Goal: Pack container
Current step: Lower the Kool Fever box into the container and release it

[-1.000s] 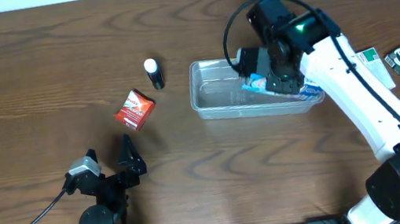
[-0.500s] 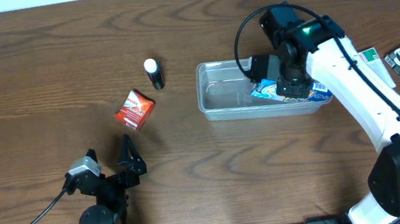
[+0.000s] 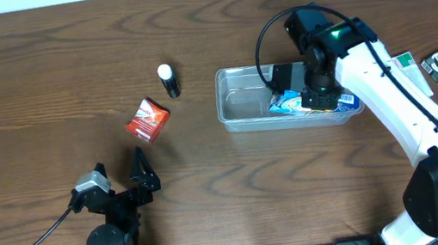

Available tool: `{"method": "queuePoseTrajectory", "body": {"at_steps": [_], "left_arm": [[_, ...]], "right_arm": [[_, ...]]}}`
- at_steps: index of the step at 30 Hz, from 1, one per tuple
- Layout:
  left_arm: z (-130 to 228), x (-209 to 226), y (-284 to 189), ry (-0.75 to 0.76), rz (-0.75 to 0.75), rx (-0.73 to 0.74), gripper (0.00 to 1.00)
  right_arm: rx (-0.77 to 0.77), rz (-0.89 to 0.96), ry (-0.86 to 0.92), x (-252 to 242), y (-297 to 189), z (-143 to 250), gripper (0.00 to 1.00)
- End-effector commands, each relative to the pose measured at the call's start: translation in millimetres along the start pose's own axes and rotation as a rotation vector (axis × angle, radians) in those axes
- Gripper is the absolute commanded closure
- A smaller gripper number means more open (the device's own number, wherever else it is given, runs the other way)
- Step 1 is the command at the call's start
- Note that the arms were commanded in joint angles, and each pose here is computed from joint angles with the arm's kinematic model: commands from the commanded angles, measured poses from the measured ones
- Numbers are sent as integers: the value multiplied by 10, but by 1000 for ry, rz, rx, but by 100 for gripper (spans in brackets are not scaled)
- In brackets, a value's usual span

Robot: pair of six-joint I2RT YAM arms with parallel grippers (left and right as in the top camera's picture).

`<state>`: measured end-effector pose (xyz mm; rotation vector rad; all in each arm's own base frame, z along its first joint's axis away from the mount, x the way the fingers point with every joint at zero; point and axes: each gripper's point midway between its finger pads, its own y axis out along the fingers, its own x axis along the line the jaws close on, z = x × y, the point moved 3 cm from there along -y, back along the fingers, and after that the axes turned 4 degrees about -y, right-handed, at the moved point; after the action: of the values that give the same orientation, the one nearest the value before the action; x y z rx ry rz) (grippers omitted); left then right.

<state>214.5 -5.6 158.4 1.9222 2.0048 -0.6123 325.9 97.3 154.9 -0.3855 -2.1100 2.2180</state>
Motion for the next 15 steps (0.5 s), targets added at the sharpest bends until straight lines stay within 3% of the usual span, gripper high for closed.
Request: {"method": "queuePoseTrajectory", "body": {"at_steps": [1, 15], "left_arm": [[113, 121, 11, 22, -52, 27, 2], [113, 121, 11, 22, -52, 27, 2]], "right_arm": [[-8, -20, -13, 35, 25, 15, 96], [9, -49, -26, 52, 131, 14, 96]]}}
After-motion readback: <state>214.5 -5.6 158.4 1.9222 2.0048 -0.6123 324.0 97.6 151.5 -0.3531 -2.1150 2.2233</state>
